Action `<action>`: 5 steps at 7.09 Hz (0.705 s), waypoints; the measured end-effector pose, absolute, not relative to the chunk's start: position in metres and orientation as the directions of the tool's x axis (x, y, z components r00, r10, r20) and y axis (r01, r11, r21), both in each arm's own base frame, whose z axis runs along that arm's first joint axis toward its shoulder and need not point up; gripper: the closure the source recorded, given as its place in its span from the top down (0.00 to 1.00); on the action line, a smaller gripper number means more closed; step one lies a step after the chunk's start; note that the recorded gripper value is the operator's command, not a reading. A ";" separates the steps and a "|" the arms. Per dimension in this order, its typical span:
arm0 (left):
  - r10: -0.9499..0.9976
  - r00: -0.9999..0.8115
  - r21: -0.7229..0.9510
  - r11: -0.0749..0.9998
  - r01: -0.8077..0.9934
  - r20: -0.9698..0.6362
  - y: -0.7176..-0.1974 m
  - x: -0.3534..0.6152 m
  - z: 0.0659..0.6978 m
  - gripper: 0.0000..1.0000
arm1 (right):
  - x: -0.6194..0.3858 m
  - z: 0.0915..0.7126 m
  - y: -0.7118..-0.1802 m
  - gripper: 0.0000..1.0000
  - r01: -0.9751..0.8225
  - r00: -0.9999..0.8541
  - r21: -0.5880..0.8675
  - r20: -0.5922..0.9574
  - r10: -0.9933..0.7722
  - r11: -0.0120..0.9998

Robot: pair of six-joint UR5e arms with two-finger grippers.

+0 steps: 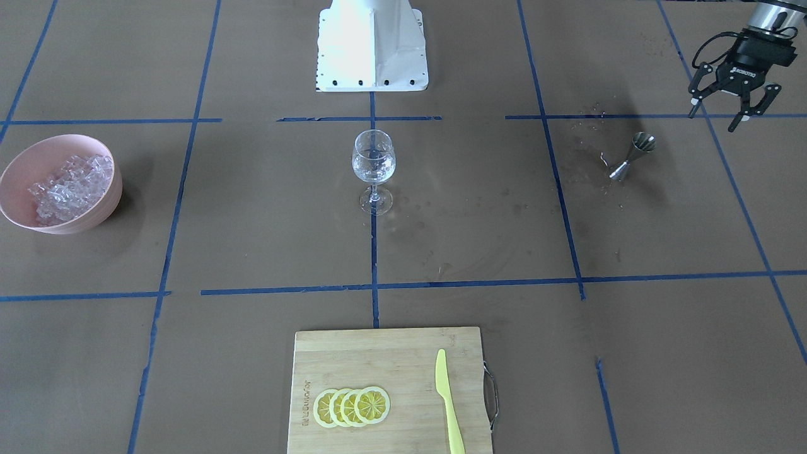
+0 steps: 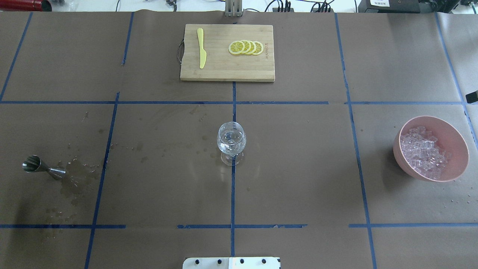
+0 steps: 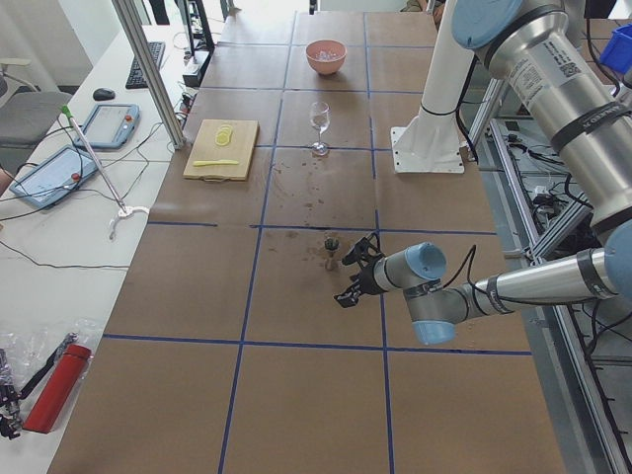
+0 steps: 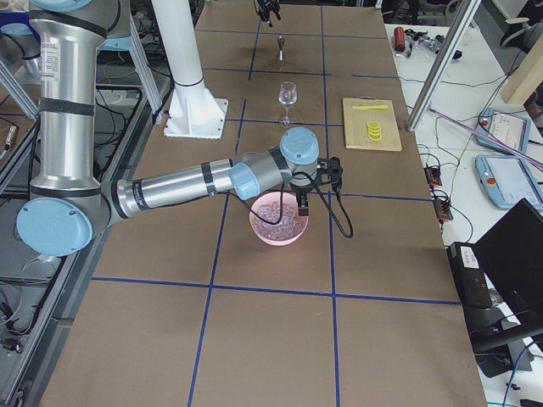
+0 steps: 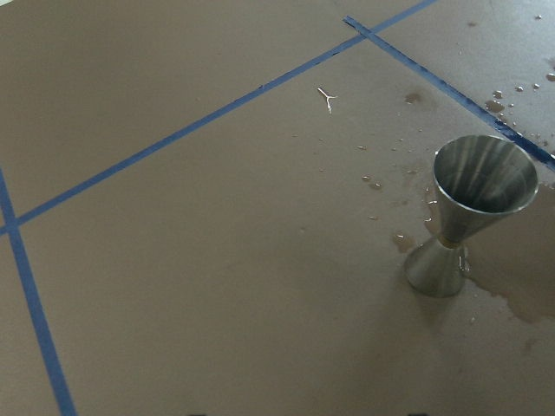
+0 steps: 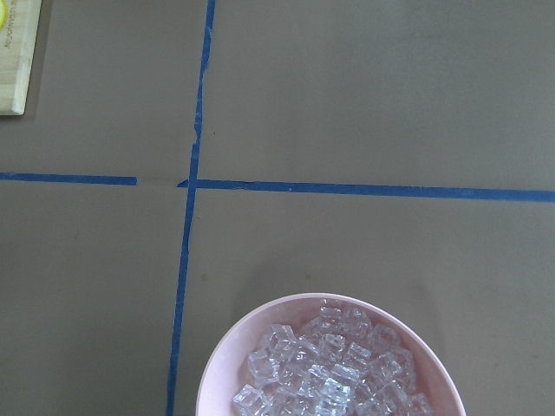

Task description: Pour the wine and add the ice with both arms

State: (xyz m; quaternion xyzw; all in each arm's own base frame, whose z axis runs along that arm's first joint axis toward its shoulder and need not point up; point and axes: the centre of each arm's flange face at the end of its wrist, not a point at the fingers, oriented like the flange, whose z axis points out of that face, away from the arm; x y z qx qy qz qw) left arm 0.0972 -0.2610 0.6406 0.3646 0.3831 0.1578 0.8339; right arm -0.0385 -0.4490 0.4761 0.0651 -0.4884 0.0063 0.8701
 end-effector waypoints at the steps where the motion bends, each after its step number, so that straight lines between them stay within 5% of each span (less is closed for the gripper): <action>1: 0.530 0.638 0.702 0.711 0.024 -0.558 -0.289 0.083 0.636 0.85 | -0.047 0.465 -0.441 1.00 -0.087 0.539 0.101 0.841 -0.038 0.991; 3: 0.492 0.619 0.649 0.759 0.039 -0.613 -0.339 0.063 0.621 1.00 | -0.061 0.445 -0.432 1.00 -0.121 0.555 0.080 0.832 0.001 0.989; 5: 0.443 0.629 0.610 0.790 0.063 -0.638 -0.371 0.057 0.612 1.00 | -0.078 0.430 -0.422 1.00 -0.163 0.562 0.030 0.824 0.067 0.986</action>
